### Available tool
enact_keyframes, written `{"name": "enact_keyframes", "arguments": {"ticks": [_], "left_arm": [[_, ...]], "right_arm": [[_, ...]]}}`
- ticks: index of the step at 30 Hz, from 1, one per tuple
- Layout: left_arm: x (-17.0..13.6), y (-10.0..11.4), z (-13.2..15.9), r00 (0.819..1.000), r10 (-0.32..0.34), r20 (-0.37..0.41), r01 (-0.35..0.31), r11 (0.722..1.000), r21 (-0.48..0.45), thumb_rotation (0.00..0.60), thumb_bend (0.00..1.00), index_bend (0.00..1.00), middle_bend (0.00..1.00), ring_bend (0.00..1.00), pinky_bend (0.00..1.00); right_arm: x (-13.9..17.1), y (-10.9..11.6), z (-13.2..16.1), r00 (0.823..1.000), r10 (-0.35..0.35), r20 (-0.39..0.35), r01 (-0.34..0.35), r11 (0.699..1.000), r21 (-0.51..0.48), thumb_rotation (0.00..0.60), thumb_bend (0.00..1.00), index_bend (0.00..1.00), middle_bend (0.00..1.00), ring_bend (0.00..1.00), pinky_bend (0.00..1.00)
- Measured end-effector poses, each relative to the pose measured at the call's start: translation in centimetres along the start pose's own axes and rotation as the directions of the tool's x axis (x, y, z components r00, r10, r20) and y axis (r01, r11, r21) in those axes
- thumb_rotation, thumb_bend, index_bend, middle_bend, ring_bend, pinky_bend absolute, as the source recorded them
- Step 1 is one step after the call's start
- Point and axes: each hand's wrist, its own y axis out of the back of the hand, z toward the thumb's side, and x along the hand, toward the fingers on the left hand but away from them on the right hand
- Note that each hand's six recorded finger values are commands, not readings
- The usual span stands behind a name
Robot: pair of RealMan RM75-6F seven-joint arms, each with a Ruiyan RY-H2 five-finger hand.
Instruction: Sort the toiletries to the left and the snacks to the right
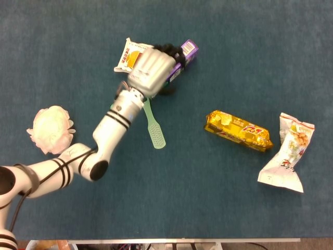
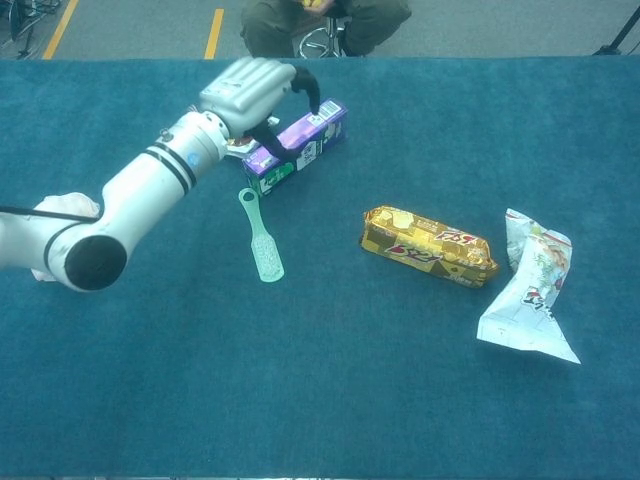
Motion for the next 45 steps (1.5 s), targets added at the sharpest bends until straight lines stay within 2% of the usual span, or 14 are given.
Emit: {"name": "enact_keyframes", "arguments": {"ticks": [4, 9, 12, 14, 16, 21, 26, 30, 34, 38, 45], "left_arm": [[0.9, -0.7, -1.9, 0.995, -0.027, -0.092, 0.03, 0.999, 0.028, 0.6, 0.14, 0.37, 0.28, 0.26, 0.38], [1.5, -2.1, -3.8, 0.98, -0.082, -0.181, 0.087, 0.996, 0.018, 0.596, 0.14, 0.34, 0.28, 0.26, 0.38], [1.6, -2.5, -4.3, 0.97, -0.111, -0.217, 0.11, 0.994, -0.016, 0.536, 0.14, 0.33, 0.28, 0.26, 0.38], [1.7, -2.7, -4.4, 0.963, -0.129, -0.237, 0.123, 0.992, -0.041, 0.471, 0.14, 0.33, 0.28, 0.26, 0.38], [1.7, -2.7, -4.3, 0.958, -0.143, -0.247, 0.133, 0.989, -0.056, 0.417, 0.14, 0.33, 0.28, 0.26, 0.38], [1.6, -2.4, -3.1, 0.957, -0.164, -0.238, 0.153, 0.986, -0.066, 0.403, 0.14, 0.32, 0.28, 0.26, 0.38], [1.3, -1.4, -1.9, 0.963, -0.158, -0.218, 0.152, 0.987, -0.043, 0.318, 0.14, 0.31, 0.27, 0.26, 0.38], [1.5, -0.6, -1.6, 0.962, -0.148, -0.231, 0.147, 0.989, -0.024, 0.294, 0.14, 0.31, 0.27, 0.26, 0.38], [1.7, -0.5, -2.0, 0.953, -0.149, -0.264, 0.156, 0.988, 0.006, 0.269, 0.14, 0.28, 0.26, 0.26, 0.38], [1.9, -1.1, -3.1, 0.937, -0.158, -0.312, 0.181, 0.982, 0.047, 0.232, 0.14, 0.25, 0.23, 0.25, 0.38], [1.5, -1.9, -3.3, 0.92, -0.182, -0.346, 0.222, 0.972, 0.078, 0.218, 0.14, 0.24, 0.22, 0.24, 0.38]], "right_arm": [[0.1, -0.5, -0.4, 1.0, 0.013, 0.01, -0.013, 1.0, -0.002, 0.6, 0.0, 0.4, 0.42, 0.36, 0.52], [0.2, -0.8, -0.8, 1.0, 0.019, 0.018, -0.019, 1.0, 0.003, 0.6, 0.0, 0.4, 0.42, 0.36, 0.52], [0.3, -0.9, -1.0, 1.0, 0.02, 0.022, -0.02, 1.0, 0.002, 0.6, 0.0, 0.4, 0.42, 0.36, 0.52], [0.3, -1.0, -1.1, 0.999, 0.022, 0.025, -0.022, 1.0, 0.001, 0.6, 0.0, 0.4, 0.42, 0.36, 0.52], [0.3, -1.1, -1.2, 0.999, 0.024, 0.028, -0.024, 1.0, 0.001, 0.6, 0.0, 0.4, 0.42, 0.36, 0.52], [0.4, -1.1, -1.6, 0.999, 0.025, 0.038, -0.025, 1.0, -0.001, 0.6, 0.0, 0.4, 0.42, 0.36, 0.52], [0.4, -0.7, -1.9, 0.999, 0.012, 0.043, -0.012, 1.0, -0.007, 0.6, 0.0, 0.4, 0.42, 0.36, 0.52], [0.5, -0.4, -1.9, 0.999, 0.006, 0.04, -0.005, 1.0, -0.008, 0.6, 0.0, 0.4, 0.42, 0.36, 0.52], [0.8, -0.3, -1.9, 0.999, 0.008, 0.04, -0.008, 1.0, 0.0, 0.6, 0.0, 0.4, 0.42, 0.36, 0.52], [0.9, -0.1, -2.0, 0.999, 0.006, 0.046, -0.006, 1.0, 0.004, 0.6, 0.0, 0.4, 0.42, 0.36, 0.52], [0.8, -0.4, -2.3, 0.999, 0.01, 0.053, -0.01, 1.0, -0.002, 0.6, 0.0, 0.4, 0.42, 0.36, 0.52]]}}
